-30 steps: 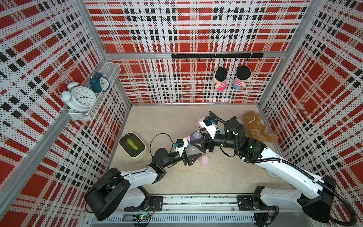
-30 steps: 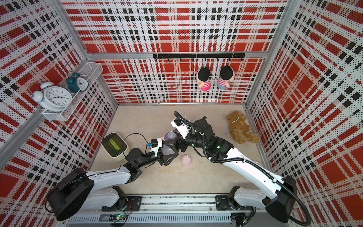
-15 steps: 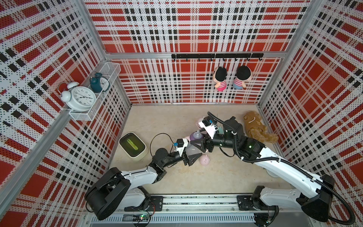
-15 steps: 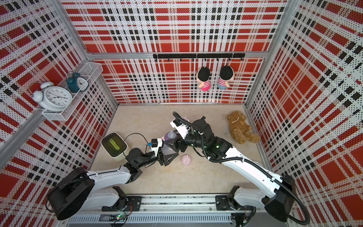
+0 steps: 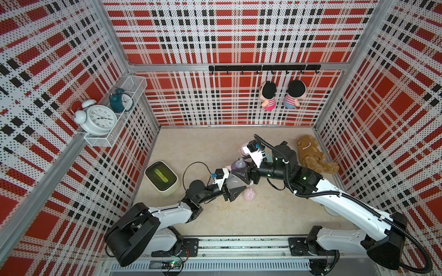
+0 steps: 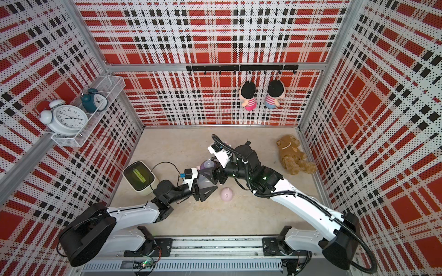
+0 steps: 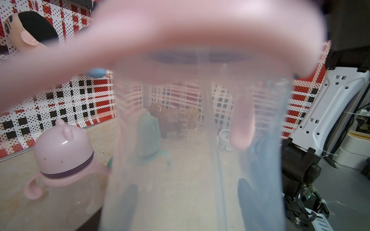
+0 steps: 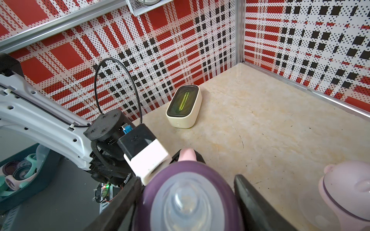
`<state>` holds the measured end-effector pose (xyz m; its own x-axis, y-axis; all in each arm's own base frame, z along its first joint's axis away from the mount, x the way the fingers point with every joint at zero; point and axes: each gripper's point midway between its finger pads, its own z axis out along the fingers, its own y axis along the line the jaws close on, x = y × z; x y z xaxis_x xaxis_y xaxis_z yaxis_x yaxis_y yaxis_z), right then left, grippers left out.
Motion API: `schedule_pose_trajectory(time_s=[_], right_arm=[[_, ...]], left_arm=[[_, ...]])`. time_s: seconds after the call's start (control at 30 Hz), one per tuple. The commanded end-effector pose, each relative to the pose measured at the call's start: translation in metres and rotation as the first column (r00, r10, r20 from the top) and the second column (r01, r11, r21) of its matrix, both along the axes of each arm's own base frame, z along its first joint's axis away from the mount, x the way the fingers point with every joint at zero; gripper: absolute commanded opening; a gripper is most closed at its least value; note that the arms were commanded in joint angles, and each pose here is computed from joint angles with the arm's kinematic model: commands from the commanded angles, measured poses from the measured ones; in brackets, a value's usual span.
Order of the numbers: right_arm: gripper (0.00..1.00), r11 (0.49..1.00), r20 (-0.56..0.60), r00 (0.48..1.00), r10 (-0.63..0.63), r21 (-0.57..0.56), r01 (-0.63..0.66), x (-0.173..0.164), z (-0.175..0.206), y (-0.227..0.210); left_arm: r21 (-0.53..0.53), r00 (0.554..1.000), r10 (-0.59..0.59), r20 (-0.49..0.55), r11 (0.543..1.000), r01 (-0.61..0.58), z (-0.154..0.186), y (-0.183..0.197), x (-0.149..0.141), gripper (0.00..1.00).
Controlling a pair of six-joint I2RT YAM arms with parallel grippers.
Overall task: Assemble the baby bottles
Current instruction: Screw the nipple onto the baby bottle.
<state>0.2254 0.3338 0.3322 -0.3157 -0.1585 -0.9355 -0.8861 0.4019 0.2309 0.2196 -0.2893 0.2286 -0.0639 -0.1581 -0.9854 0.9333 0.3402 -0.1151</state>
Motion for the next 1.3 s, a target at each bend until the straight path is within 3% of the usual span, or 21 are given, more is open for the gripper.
schedule_pose_trajectory(time_s=[0.0,0.17,0.33,0.53,0.6,0.77,0.93,1.03,1.07,1.1,1.17,1.27], right_arm=[[0.68,1.0,0.023,1.0,-0.007,0.017,0.006,0.005,0.005,0.002],[0.55,1.0,0.008,1.0,-0.016,0.003,0.016,0.008,0.001,0.003],[0.34,0.994,-0.015,0.995,-0.099,-0.05,0.098,0.02,-0.008,-0.002],[0.07,0.958,-0.039,0.959,-0.282,-0.068,0.279,0.031,-0.001,0.0],[0.0,0.92,-0.063,0.918,-0.392,-0.058,0.389,0.038,0.005,0.0],[0.0,0.845,-0.196,0.829,-0.524,0.007,0.535,0.047,0.005,0.006],[0.0,0.783,-0.22,0.772,-0.597,0.053,0.62,0.054,0.009,0.012],[0.0,0.773,-0.217,0.761,-0.612,0.043,0.633,0.057,0.007,0.016],[0.02,0.78,-0.215,0.768,-0.603,0.041,0.624,0.057,0.006,0.018],[0.12,0.79,-0.21,0.779,-0.591,0.043,0.611,0.055,0.007,0.021],[0.41,0.82,-0.189,0.811,-0.554,0.044,0.57,0.05,0.009,0.025],[0.72,0.87,-0.099,0.868,-0.486,0.041,0.491,0.041,0.022,0.026]], left_arm=[[-0.041,0.999,0.012,0.045,0.999,-0.01,0.019,0.0,0.003,0.0],[-0.044,0.998,0.056,0.035,0.998,-0.054,0.019,0.003,0.01,0.0],[-0.034,0.972,0.236,0.02,0.971,-0.235,0.018,0.018,0.034,0.0],[-0.059,0.871,0.491,-0.008,0.869,-0.491,0.022,0.049,0.06,0.0],[-0.054,0.818,0.575,-0.008,0.817,-0.574,0.022,0.059,0.066,0.0],[-0.029,0.709,0.705,-0.005,0.708,-0.705,0.019,0.071,0.077,0.0],[0.007,0.663,0.749,-0.002,0.663,-0.749,0.012,0.067,0.081,0.0],[0.021,0.664,0.748,0.003,0.664,-0.748,0.01,0.062,0.081,0.0],[0.023,0.67,0.743,0.004,0.669,-0.742,0.009,0.061,0.081,0.0],[0.022,0.677,0.736,0.002,0.677,-0.736,0.009,0.06,0.08,0.0],[0.016,0.691,0.723,-0.001,0.69,-0.723,0.01,0.059,0.079,0.0],[0.007,0.751,0.66,0.006,0.751,-0.66,0.011,0.053,0.073,0.0]])
